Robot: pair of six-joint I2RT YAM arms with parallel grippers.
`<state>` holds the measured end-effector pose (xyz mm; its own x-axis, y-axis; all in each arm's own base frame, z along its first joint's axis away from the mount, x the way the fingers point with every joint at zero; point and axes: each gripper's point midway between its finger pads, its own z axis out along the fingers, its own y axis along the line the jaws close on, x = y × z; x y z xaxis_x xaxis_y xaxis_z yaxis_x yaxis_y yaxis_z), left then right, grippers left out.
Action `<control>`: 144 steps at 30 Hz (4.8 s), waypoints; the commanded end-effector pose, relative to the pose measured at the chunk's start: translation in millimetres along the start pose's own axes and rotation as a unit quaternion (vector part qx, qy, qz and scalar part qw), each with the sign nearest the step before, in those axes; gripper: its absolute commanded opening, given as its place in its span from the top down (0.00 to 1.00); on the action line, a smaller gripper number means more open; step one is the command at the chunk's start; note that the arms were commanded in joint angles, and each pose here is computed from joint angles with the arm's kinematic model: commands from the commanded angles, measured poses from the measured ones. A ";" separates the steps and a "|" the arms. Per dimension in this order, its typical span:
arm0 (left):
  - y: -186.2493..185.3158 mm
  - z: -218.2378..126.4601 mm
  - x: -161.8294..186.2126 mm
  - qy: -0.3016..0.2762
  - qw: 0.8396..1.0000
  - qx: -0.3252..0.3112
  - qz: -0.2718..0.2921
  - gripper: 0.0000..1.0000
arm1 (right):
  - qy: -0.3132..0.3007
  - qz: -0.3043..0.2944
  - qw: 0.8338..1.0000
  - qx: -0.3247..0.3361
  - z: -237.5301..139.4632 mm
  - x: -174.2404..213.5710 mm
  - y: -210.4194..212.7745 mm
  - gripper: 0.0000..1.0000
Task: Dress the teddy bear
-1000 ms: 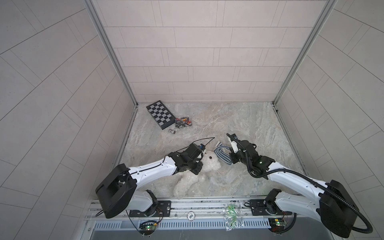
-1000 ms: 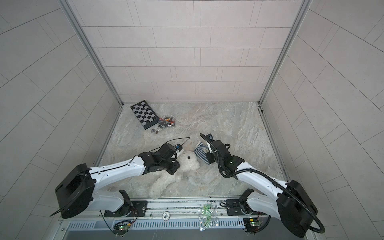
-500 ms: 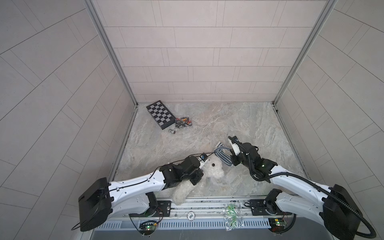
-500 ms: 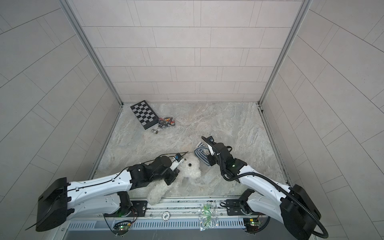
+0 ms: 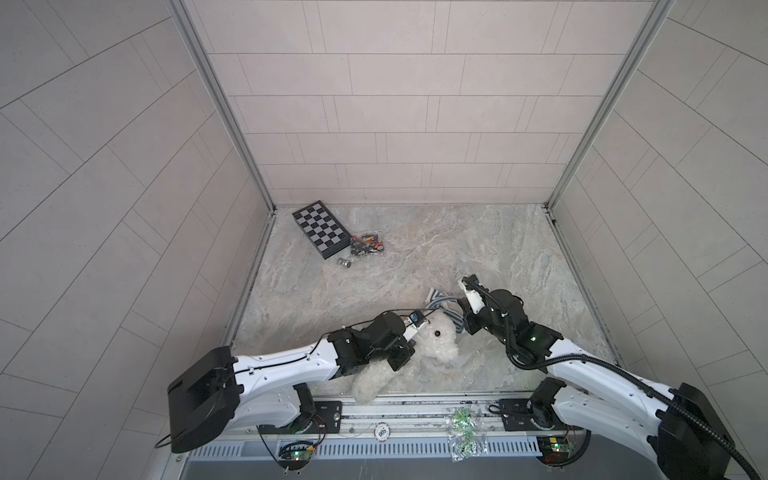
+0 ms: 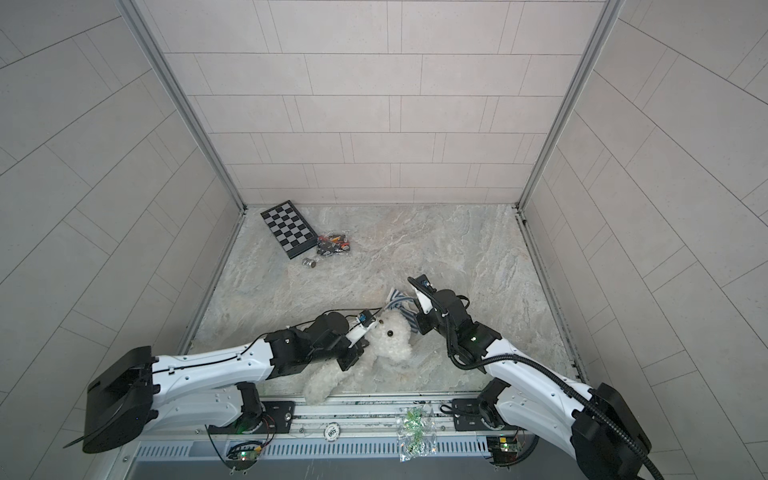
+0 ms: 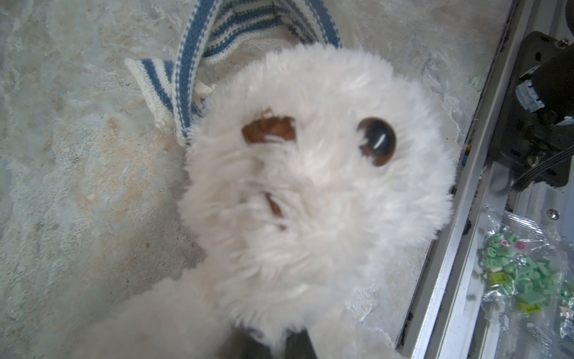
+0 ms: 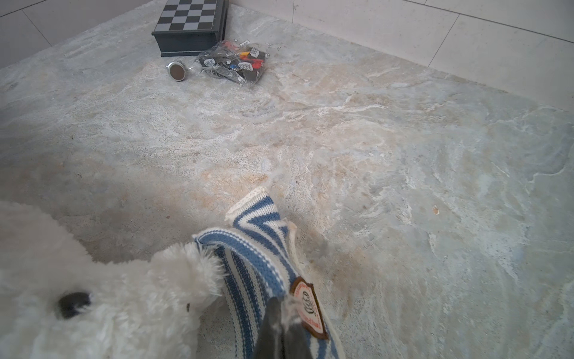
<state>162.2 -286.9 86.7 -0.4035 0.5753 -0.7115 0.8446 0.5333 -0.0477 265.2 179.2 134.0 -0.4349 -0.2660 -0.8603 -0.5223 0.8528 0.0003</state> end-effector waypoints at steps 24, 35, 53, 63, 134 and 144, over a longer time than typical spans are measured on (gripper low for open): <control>44.0 27.9 -7.2 0.033 0.982 -0.014 -0.188 1.00 | 0.005 -0.019 0.998 -0.066 -0.5 4.7 26.1 1.00; 56.7 33.3 -2.5 0.023 0.967 -0.017 -0.255 1.00 | 0.020 -0.017 0.997 -0.074 1.8 8.5 31.9 1.00; 67.9 28.5 -10.3 -0.057 0.977 -0.091 -0.185 1.00 | 0.039 0.089 0.986 -0.134 10.0 -5.9 71.1 1.00; 74.4 27.9 -11.6 -0.105 0.974 -0.122 -0.157 1.00 | 0.032 0.141 0.974 -0.175 8.2 -22.3 95.2 1.00; 62.4 -117.3 -88.8 -0.383 0.911 -0.153 -0.021 1.00 | 0.093 0.041 0.977 -0.188 -54.5 -180.0 91.4 0.75; 61.8 -115.8 -87.9 -0.383 0.911 -0.154 -0.013 1.00 | 0.128 0.064 0.958 -0.250 -48.2 -163.2 112.4 0.62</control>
<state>210.6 -229.4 204.0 -0.0156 0.0721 -0.9973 0.6438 0.7638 0.0452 247.3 292.2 304.7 -0.6360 -0.3172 -0.7035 -0.7033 0.6135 0.3591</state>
